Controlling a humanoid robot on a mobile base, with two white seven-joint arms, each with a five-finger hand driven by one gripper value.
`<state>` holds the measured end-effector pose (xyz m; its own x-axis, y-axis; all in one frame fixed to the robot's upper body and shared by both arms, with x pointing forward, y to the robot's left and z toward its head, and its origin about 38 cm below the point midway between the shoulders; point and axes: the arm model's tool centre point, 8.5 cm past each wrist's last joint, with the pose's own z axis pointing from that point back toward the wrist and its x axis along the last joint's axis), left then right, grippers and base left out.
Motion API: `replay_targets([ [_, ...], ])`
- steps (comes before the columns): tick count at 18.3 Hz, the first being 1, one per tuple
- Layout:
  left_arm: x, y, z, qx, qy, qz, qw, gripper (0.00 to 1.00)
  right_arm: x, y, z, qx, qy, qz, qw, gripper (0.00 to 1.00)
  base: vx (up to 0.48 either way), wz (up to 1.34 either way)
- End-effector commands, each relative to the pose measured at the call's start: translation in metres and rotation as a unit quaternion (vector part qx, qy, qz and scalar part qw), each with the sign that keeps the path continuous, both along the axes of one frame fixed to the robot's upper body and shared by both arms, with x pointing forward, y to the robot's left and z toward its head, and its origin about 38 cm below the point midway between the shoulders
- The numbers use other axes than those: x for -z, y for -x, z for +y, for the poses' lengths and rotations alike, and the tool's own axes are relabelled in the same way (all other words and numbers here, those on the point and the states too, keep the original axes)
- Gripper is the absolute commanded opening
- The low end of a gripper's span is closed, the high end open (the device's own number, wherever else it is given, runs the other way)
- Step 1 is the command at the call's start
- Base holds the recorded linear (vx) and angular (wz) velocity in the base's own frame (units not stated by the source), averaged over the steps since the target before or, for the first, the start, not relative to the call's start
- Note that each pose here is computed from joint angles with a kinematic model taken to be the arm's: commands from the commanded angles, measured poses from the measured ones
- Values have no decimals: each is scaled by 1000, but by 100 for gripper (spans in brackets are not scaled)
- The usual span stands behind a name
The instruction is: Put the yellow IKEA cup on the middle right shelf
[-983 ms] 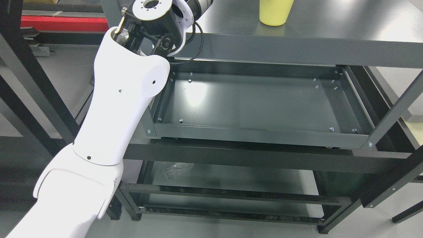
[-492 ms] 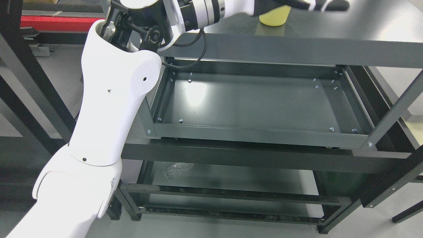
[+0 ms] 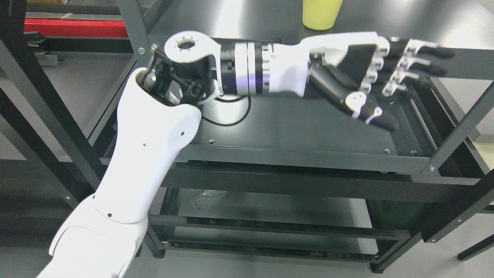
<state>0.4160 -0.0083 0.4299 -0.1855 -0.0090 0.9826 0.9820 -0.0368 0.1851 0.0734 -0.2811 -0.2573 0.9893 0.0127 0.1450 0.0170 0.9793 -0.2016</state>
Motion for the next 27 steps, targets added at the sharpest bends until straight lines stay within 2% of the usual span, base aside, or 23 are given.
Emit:
replay_targets([
  [1, 158, 40, -29, 40, -89, 108, 989, 97, 0, 9, -10, 4, 6, 7, 1000, 99, 0, 0],
  [4, 211, 20, -21, -57, -87, 54, 993, 98, 0, 9, -10, 4, 6, 7, 1000, 99, 0, 0],
  [6, 236, -14, 0, -174, -12, -19, 984, 98, 0, 9, -10, 4, 6, 7, 1000, 99, 0, 0],
  [8, 236, -47, 41, -312, 32, -42, 949, 99, 0, 9, -10, 4, 6, 7, 1000, 99, 0, 0],
  [11, 218, -75, 101, -453, 87, -46, 886, 99, 0, 9, -10, 4, 6, 7, 1000, 99, 0, 0],
  [13, 200, -83, 143, -544, 139, -49, 826, 99, 0, 9, -10, 4, 6, 7, 1000, 99, 0, 0],
  [14, 204, -78, 149, -556, 155, -54, 815, 99, 0, 9, -10, 4, 6, 7, 1000, 99, 0, 0],
  [17, 227, -58, 154, -553, 186, -78, 808, 99, 0, 9, -10, 4, 6, 7, 1000, 99, 0, 0],
  [20, 222, -39, 169, -565, 211, -84, 793, 99, 0, 9, -10, 4, 6, 7, 1000, 99, 0, 0],
  [23, 215, -6, 180, -572, 238, -93, 780, 99, 0, 9, -10, 4, 6, 7, 1000, 99, 0, 0],
  [25, 222, 15, 183, -578, 228, -76, 780, 99, 0, 9, -10, 4, 6, 7, 1000, 99, 0, 0],
  [27, 225, 21, 186, -582, 225, -72, 778, 99, 0, 9, -10, 4, 6, 7, 1000, 99, 0, 0],
])
